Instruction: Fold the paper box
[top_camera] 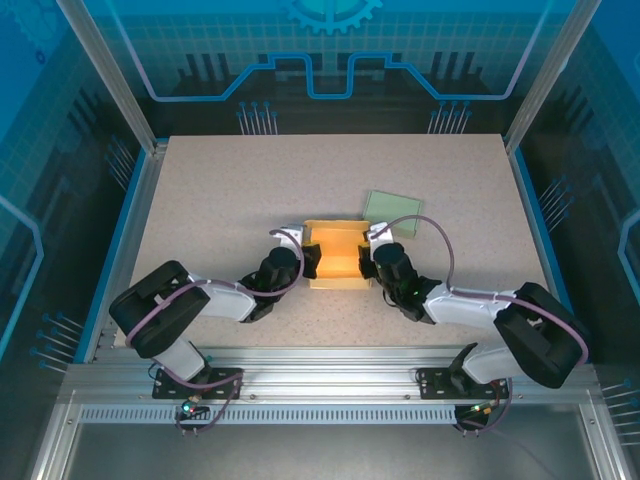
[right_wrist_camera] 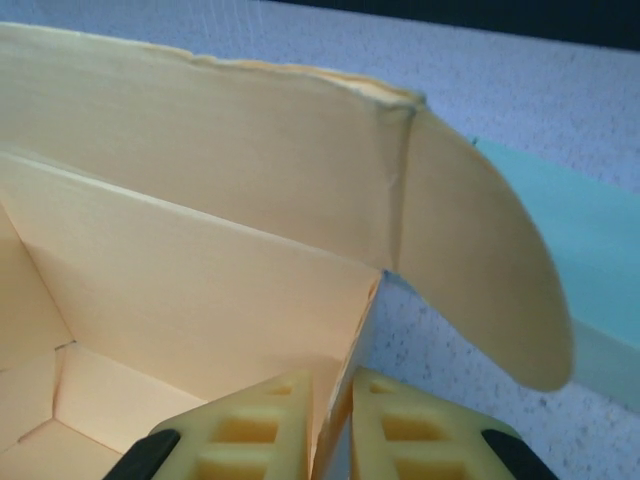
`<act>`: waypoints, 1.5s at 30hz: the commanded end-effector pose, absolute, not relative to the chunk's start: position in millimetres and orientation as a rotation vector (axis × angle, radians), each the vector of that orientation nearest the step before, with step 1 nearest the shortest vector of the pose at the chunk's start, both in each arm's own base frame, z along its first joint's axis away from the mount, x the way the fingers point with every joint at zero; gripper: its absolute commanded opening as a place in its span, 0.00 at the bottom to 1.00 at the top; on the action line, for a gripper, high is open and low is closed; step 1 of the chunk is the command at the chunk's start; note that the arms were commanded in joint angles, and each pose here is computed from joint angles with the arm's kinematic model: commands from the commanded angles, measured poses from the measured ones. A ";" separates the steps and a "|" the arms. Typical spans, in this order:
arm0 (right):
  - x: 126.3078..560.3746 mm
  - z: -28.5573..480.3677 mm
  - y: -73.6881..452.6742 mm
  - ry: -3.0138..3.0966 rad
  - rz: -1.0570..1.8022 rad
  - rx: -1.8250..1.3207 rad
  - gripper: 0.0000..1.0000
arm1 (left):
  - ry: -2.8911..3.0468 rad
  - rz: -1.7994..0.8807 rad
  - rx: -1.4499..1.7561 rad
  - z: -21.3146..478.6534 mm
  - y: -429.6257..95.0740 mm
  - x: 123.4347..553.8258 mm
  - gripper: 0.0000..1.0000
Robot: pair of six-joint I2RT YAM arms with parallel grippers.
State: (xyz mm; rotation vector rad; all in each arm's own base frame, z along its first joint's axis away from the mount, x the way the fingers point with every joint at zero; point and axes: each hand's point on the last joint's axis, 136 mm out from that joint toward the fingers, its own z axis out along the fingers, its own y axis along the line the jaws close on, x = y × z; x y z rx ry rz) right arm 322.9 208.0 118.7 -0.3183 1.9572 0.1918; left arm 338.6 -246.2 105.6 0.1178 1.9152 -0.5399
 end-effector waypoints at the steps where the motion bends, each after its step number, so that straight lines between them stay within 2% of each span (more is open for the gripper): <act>1: 325.6 161.6 264.2 1.768 0.345 -0.473 0.16 | 1.705 -0.637 0.338 154.0 -293.0 334.8 0.18; 6: 348.8 168.4 275.9 1.724 0.318 -0.494 0.16 | 1.626 -0.636 0.289 163.3 -282.1 361.5 0.19; 10: 356.7 163.7 273.9 1.750 0.315 -0.478 0.16 | 1.619 -0.607 0.299 163.5 -275.7 365.7 0.19; 16: 350.2 147.5 265.9 1.787 0.345 -0.440 0.17 | 1.667 -0.643 0.314 153.6 -272.2 352.7 0.22; 32: 326.6 116.2 252.6 1.794 0.361 -0.382 0.17 | 1.737 -0.732 0.320 135.1 -268.0 318.8 0.24; 39: 318.5 104.8 247.4 1.813 0.328 -0.385 0.17 | 1.729 -0.761 0.303 150.0 -252.7 299.5 0.36; 44: 316.5 96.9 241.0 1.826 0.308 -0.368 0.17 | 1.733 -0.760 0.308 161.1 -243.1 287.1 0.37; 45: 316.0 95.4 240.4 1.828 0.306 -0.368 0.17 | 1.738 -0.762 0.312 162.2 -241.7 284.4 0.40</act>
